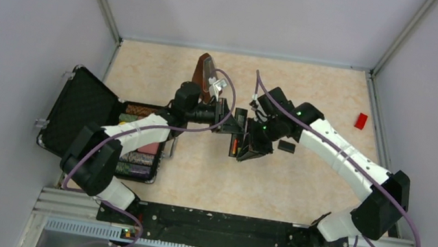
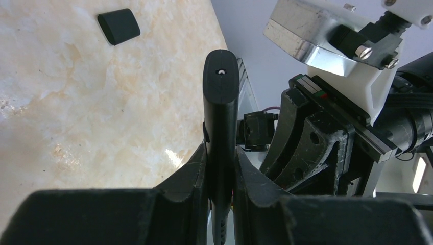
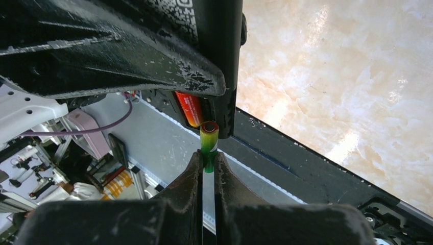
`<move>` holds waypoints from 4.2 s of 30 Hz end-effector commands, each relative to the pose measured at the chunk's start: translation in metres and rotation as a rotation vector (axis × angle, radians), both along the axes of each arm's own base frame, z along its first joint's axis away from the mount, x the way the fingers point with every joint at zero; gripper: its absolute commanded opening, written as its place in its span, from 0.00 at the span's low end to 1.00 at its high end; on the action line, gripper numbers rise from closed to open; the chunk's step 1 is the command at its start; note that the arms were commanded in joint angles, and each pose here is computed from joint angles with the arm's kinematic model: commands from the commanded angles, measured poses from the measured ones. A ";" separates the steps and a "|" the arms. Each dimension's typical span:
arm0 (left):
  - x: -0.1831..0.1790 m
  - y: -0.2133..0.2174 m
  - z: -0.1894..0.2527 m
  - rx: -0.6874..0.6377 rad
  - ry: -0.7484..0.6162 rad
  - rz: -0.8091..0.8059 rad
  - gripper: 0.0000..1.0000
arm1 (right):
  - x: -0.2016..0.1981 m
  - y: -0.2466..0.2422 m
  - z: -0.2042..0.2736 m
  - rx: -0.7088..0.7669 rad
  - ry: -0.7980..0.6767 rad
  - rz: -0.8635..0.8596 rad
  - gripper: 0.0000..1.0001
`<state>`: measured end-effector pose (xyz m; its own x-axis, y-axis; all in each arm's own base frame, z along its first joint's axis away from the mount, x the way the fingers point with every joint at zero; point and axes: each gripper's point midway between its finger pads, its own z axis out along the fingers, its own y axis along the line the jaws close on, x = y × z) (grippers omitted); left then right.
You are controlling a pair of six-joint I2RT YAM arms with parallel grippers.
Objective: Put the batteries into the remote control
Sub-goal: Load the battery into the remote control.
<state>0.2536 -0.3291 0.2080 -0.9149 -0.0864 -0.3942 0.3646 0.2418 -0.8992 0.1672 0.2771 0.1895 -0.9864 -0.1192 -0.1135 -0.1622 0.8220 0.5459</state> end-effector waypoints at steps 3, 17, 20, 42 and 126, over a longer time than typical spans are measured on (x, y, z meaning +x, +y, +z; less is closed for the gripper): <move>-0.007 -0.001 0.022 -0.064 -0.097 -0.037 0.00 | 0.011 0.007 -0.006 0.016 -0.006 -0.012 0.00; -0.016 -0.001 0.028 -0.084 0.006 -0.048 0.00 | 0.030 0.001 -0.011 -0.025 -0.040 -0.084 0.02; -0.021 0.000 0.030 -0.093 0.044 -0.062 0.00 | 0.032 0.002 -0.014 -0.027 -0.040 -0.085 0.05; -0.017 0.002 0.034 -0.053 0.072 -0.032 0.00 | 0.046 0.003 -0.011 -0.013 -0.093 -0.129 0.35; -0.006 -0.003 0.121 -0.321 0.058 0.030 0.00 | 0.045 0.015 0.089 0.827 -0.298 -0.227 0.13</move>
<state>0.2750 -0.3257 0.2870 -0.9516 -0.2772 -0.1325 0.1317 0.0216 -0.9911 0.1986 0.2917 0.2686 -0.9066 0.2555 -0.3358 -0.2730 0.2516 0.9285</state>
